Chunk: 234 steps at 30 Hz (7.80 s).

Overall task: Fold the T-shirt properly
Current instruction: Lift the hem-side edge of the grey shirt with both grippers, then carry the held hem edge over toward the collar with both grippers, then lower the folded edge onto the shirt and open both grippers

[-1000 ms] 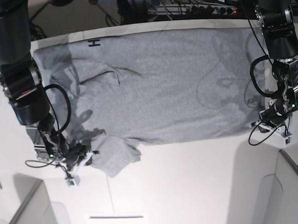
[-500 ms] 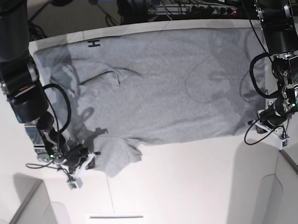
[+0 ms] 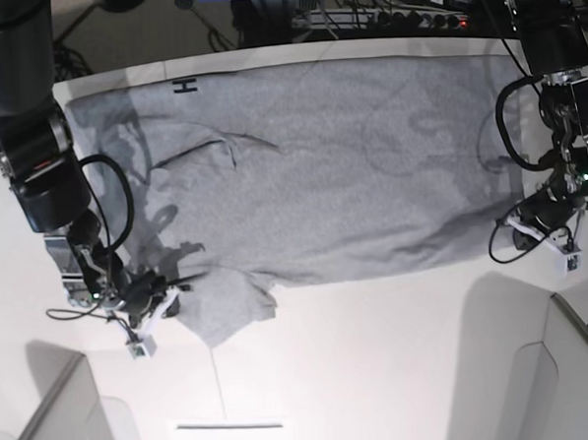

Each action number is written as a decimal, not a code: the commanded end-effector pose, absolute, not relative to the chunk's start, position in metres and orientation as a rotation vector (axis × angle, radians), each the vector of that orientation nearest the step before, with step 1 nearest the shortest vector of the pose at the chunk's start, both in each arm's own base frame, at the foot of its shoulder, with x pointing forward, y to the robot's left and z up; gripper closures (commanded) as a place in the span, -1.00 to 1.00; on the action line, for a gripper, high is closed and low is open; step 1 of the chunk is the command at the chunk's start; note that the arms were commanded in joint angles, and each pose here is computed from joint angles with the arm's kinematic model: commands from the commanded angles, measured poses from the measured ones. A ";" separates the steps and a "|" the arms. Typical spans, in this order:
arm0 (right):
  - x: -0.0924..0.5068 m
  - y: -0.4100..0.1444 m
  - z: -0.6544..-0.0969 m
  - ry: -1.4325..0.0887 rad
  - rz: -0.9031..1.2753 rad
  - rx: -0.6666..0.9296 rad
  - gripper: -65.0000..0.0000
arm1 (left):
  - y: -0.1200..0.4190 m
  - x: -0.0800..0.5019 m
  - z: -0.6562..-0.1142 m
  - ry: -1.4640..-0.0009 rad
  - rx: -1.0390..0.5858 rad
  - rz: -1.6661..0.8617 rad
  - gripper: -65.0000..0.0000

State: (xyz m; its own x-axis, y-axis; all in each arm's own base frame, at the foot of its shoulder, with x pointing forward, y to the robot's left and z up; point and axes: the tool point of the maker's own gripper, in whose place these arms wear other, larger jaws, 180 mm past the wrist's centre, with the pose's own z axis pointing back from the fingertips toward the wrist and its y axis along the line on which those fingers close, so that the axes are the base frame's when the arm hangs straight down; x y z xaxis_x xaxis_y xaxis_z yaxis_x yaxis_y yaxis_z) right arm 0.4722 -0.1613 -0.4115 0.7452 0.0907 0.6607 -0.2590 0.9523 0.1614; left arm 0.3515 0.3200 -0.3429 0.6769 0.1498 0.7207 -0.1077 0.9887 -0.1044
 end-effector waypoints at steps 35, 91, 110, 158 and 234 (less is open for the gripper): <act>0.446 -0.191 -0.347 -0.850 0.056 0.330 1.00 | 0.306 0.341 -0.319 -0.813 -0.048 0.074 1.00; 0.365 -0.193 -0.361 -0.795 -0.004 0.374 1.00 | 0.331 0.266 -0.302 -0.852 0.037 0.045 1.00; 0.341 -0.210 -0.353 -0.827 -0.040 0.351 1.00 | 0.322 0.251 -0.306 -0.840 0.029 0.008 1.00; 0.270 -0.208 -0.328 -0.798 -0.071 0.332 1.00 | 0.325 0.219 -0.318 -0.762 0.058 -0.011 1.00; 0.184 -0.207 -0.373 -0.596 -0.167 0.320 0.19 | 0.338 0.187 -0.347 -0.637 0.061 0.017 -0.35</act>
